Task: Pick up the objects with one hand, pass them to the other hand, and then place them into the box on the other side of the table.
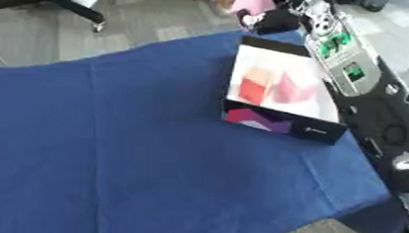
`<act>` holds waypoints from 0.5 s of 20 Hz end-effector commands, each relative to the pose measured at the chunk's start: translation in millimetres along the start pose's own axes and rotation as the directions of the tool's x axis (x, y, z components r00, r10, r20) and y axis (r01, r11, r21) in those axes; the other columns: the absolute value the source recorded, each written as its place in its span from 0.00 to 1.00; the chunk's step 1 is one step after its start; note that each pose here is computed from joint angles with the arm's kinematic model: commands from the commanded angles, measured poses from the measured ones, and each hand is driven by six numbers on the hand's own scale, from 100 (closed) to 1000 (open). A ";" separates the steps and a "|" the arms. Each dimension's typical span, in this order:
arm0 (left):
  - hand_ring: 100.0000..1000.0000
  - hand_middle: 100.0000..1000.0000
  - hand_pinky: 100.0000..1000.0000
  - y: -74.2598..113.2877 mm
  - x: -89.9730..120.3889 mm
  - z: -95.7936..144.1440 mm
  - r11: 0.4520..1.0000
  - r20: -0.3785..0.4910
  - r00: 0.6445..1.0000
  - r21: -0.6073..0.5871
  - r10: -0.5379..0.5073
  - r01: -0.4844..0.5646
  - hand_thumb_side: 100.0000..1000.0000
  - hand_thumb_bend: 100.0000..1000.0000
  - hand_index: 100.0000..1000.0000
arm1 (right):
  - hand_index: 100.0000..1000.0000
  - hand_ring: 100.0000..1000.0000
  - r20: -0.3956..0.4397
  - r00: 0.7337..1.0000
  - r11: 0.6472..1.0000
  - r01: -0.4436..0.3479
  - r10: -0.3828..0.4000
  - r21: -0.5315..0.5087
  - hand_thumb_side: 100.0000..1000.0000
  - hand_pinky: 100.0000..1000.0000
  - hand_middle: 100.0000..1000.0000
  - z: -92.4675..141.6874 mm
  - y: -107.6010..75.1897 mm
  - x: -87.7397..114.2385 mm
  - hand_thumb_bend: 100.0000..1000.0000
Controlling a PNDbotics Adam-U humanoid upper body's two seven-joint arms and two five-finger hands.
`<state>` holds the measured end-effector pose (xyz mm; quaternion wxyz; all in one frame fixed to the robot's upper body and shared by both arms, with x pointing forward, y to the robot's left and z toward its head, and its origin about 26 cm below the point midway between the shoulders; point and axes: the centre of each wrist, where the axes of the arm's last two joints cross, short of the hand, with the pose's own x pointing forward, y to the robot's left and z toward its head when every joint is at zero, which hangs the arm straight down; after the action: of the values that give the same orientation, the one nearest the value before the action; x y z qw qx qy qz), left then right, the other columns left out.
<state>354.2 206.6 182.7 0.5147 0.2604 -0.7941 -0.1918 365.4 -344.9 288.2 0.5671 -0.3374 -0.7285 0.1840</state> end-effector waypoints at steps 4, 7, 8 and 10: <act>0.71 0.61 0.79 15.9 4.0 -3.4 0.999 0.022 1.000 0.048 -0.016 0.015 0.48 0.64 0.84 | 0.58 0.71 -0.047 0.998 0.996 -0.047 0.044 -0.073 0.00 0.86 0.54 2.3 -24.1 -13.0 0.07; 0.71 0.61 0.79 17.4 4.3 -3.5 0.998 0.021 1.000 0.057 -0.016 0.015 0.48 0.64 0.84 | 0.58 0.71 -0.083 0.995 0.995 -0.062 0.055 -0.080 0.00 0.86 0.54 4.4 -25.4 -24.3 0.08; 0.71 0.61 0.79 17.6 4.5 -3.6 0.998 0.021 1.000 0.060 -0.015 0.014 0.48 0.64 0.84 | 0.58 0.71 -0.095 0.994 0.994 -0.067 0.059 -0.081 0.00 0.86 0.54 5.1 -25.6 -28.0 0.08; 0.71 0.61 0.79 17.9 4.9 -3.7 0.998 0.022 1.000 0.062 -0.015 0.013 0.48 0.63 0.84 | 0.58 0.71 -0.118 0.991 0.993 -0.077 0.067 -0.085 0.00 0.86 0.54 6.8 -26.2 -35.3 0.08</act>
<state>353.8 210.9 186.0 0.5124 0.2689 -0.7959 -0.1780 360.9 -377.3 261.5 0.6021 -0.3748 -0.6872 0.1574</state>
